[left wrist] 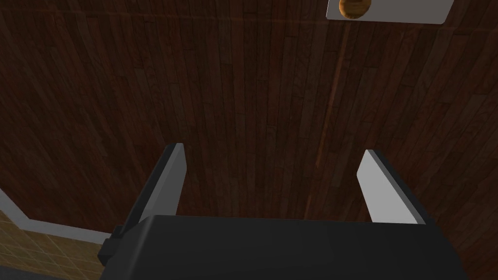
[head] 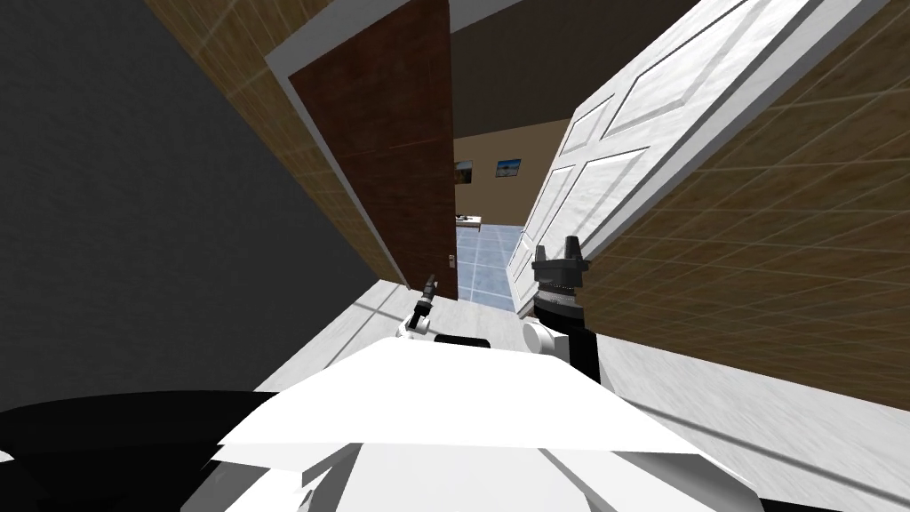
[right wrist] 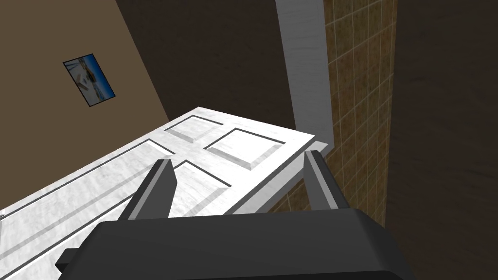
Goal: Push the door open
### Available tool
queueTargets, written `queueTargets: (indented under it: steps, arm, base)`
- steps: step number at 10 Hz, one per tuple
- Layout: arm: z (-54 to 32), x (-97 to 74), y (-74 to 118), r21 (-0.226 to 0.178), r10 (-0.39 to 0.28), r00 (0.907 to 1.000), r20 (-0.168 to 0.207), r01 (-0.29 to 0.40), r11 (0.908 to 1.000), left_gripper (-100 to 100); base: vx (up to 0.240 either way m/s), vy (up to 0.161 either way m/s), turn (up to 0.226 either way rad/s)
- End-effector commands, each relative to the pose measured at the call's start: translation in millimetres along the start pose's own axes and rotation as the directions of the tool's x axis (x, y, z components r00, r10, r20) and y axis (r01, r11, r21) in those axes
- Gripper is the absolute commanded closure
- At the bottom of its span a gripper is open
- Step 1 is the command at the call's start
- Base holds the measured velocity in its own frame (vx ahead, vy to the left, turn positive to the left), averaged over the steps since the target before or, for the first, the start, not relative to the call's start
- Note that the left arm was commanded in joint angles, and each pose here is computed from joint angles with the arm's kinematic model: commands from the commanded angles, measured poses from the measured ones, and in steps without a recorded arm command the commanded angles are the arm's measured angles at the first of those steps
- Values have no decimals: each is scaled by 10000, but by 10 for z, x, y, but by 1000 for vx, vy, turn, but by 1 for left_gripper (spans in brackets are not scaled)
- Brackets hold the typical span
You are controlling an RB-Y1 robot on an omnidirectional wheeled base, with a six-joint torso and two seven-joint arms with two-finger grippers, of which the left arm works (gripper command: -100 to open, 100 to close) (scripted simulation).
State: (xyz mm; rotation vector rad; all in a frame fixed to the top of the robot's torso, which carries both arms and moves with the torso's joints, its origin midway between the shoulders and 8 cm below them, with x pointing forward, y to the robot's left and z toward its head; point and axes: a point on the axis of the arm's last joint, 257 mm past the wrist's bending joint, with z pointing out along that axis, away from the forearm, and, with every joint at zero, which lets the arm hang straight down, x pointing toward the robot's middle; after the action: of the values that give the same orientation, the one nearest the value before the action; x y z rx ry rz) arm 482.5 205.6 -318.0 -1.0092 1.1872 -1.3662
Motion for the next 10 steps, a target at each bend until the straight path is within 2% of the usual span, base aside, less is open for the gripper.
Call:
queueTargets:
  steps: [1, 3, 10]
  arm:
    - [-9, 25, 77, -165, -30, 10000, -55, 29, 9999, -100]
    - [-26, 89, 259, -556, -104, 9998, -174, 94, 9984, -100]
    - [-73, 208, 540, -1196, -239, 9990, -368, 193, 9926, -100]
  base:
    - [89, -17, 1]
    - [143, -25, 7]
    - [111, -11, 4]
